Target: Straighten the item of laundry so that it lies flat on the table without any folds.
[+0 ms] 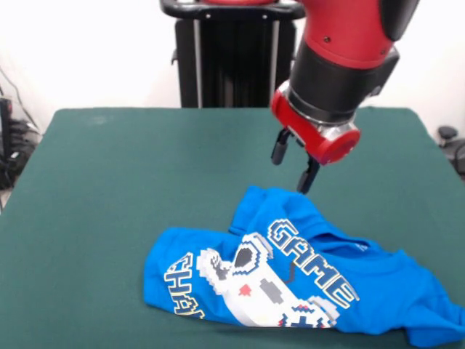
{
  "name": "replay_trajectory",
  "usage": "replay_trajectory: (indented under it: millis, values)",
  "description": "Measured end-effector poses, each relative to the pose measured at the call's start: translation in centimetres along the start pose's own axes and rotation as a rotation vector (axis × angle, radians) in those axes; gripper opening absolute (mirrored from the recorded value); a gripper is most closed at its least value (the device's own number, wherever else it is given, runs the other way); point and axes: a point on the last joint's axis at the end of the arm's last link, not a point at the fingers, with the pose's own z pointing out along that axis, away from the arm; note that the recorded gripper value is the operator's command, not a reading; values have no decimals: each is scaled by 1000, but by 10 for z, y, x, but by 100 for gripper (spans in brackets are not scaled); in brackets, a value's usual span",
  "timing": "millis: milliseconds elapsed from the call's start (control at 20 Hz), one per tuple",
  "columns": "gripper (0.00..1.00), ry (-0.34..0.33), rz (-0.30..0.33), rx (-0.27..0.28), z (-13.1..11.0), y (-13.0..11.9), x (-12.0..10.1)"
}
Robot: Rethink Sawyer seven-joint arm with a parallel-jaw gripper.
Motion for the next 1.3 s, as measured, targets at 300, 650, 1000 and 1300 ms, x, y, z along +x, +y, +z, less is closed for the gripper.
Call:
replay_trajectory:
  millis: [300, 650, 1000, 1300]
  values:
    - [100, -5, 1, 20, 11, -17, 7]
    - [100, -19, 6, 20, 22, -27, 6]
    - [100, -62, 7, -3, 48, -29, -1]
    - [100, -88, 2, -3, 78, -33, -3]
